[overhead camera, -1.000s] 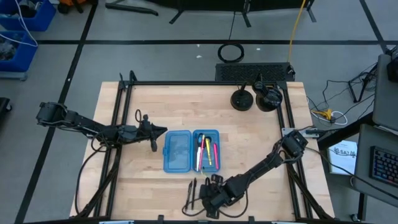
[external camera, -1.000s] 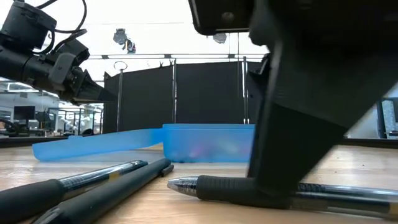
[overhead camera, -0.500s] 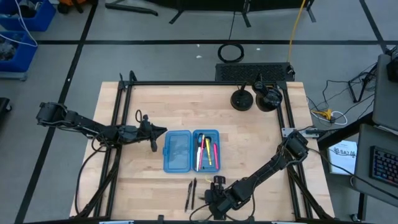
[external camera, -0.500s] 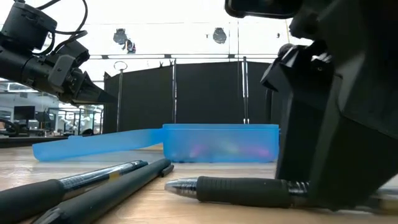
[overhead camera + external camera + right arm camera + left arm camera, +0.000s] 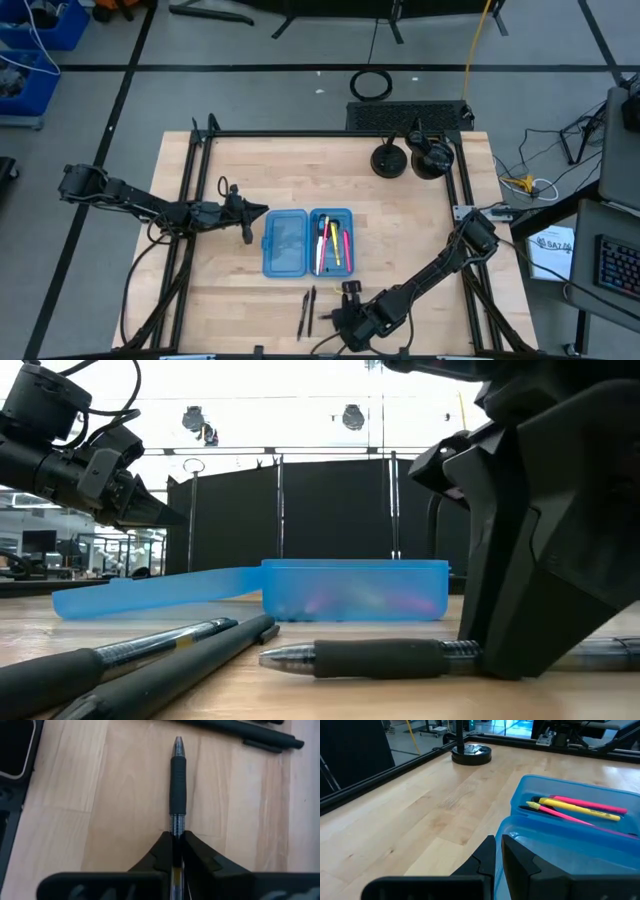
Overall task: Pick & place school supplies into a supply box
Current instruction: Put the right black pen into the blue supply box
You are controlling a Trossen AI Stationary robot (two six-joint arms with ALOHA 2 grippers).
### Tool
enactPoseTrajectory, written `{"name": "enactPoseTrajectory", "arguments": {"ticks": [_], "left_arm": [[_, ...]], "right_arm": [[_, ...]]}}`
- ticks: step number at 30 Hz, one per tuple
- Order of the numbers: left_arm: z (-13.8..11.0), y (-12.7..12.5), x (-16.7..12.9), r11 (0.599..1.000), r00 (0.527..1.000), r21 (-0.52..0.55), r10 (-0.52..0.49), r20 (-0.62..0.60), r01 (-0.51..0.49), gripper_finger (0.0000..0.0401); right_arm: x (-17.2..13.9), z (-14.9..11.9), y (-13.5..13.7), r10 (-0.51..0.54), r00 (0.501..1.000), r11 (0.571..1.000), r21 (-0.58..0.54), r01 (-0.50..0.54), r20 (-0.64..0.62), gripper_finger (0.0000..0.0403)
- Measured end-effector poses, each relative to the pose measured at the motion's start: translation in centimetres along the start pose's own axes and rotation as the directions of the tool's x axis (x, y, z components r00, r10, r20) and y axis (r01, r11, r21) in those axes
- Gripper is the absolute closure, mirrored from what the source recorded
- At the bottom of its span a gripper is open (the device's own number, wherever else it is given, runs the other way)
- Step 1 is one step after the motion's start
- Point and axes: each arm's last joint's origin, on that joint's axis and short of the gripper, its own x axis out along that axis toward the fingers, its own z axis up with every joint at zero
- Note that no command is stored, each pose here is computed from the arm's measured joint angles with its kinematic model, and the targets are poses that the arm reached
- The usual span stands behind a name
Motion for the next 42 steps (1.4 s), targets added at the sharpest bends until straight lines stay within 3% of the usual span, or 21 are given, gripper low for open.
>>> {"name": "enactPoseTrajectory", "arguments": {"ticks": [4,10,18,26,33,37,42], "left_arm": [[0.0,0.0,0.0,1.0,1.0,-0.006,0.0,0.0,0.0,0.037],[0.0,0.0,0.0,1.0,1.0,-0.016,0.0,0.0,0.0,0.037],[0.0,0.0,0.0,0.999,1.0,-0.04,0.002,-0.004,-0.002,0.037],[-0.1,0.0,0.0,0.999,1.0,-0.04,0.002,-0.007,-0.002,0.037],[-0.1,0.0,0.0,0.999,1.0,-0.034,0.002,-0.007,-0.002,0.037],[-0.1,0.0,0.0,1.0,1.0,-0.029,0.002,-0.007,-0.003,0.037],[-0.1,0.0,0.0,1.0,1.0,-0.029,0.003,-0.007,-0.003,0.037]], "right_arm": [[0.0,0.0,0.0,0.001,1.0,0.998,-0.065,-0.001,-0.002,0.0383],[-0.3,-0.1,0.2,0.004,1.0,0.997,-0.078,-0.004,0.003,0.0383],[-4.5,0.7,-1.0,0.085,0.996,0.993,-0.08,-0.084,0.001,0.0384],[-7.1,1.5,-2.4,0.032,0.994,0.99,-0.134,-0.046,-0.101,0.0384],[-9.5,3.4,-3.0,0.023,0.997,0.979,-0.198,-0.038,-0.078,0.0384],[-11.0,3.8,-3.9,-0.012,0.99,0.936,-0.35,-0.038,-0.138,0.0384],[-13.0,4.2,-5.6,-0.082,0.973,0.807,-0.587,-0.062,-0.215,0.0384]]}}
